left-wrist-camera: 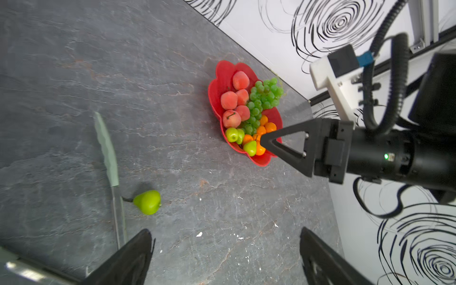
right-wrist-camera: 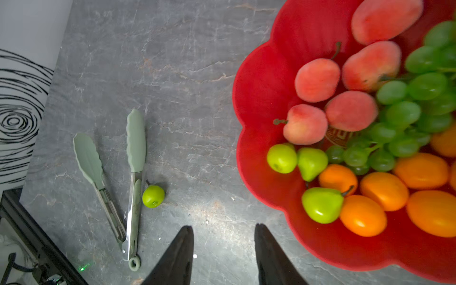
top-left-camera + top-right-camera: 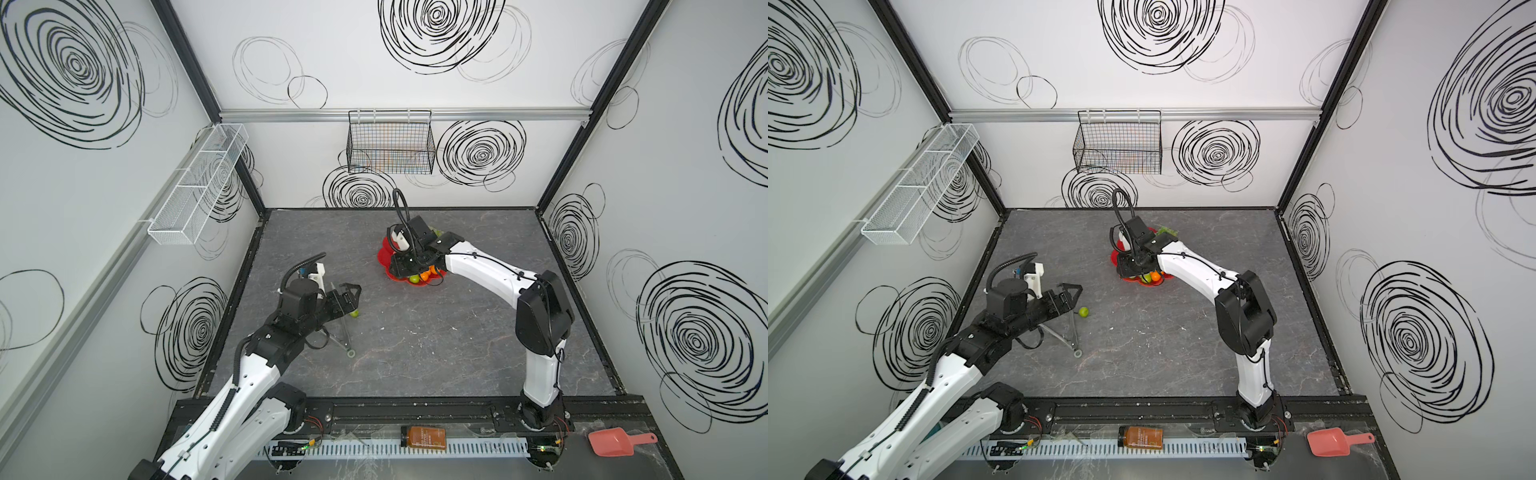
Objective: Arrange fruit in a fruit bowl
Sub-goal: Place the fruit in the fruit bowl, then pick up the fruit from the center of the table.
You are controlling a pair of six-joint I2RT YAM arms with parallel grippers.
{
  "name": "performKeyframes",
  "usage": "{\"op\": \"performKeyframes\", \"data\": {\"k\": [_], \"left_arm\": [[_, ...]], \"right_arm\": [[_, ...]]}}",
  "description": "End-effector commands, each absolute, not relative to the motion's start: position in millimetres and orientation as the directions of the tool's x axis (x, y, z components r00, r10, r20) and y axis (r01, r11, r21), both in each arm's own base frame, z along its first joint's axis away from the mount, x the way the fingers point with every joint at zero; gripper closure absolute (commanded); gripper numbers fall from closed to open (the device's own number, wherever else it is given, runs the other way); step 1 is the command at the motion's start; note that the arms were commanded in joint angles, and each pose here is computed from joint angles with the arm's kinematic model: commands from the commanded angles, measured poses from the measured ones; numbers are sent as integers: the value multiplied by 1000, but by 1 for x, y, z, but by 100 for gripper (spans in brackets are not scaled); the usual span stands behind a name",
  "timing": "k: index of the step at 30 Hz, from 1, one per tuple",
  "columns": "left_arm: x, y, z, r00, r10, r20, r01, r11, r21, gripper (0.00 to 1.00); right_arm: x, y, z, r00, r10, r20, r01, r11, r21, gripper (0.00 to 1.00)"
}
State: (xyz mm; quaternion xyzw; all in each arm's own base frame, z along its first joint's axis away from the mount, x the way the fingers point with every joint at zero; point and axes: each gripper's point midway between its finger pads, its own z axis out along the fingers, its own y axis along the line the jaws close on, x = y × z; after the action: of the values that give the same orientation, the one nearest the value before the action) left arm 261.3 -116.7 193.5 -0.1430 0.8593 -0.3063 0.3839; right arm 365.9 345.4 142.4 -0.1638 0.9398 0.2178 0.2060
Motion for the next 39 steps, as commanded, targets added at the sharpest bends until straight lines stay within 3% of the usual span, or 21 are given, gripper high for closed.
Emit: {"op": "performKeyframes", "data": {"k": [1, 24, 39], "left_arm": [[249, -102, 175, -691, -489, -532, -65, 775, -629, 4], [252, -33, 157, -605, -673, -425, -258, 671, -695, 4], [254, -28, 157, -598, -680, -424, -260, 665, -700, 4]], "right_arm": [[355, 355, 141, -853, -233, -467, -411, 851, 326, 55], [312, 458, 76, -826, -414, -382, -541, 773, 331, 51], [299, 477, 49, -814, -478, -329, -571, 760, 309, 50]]}}
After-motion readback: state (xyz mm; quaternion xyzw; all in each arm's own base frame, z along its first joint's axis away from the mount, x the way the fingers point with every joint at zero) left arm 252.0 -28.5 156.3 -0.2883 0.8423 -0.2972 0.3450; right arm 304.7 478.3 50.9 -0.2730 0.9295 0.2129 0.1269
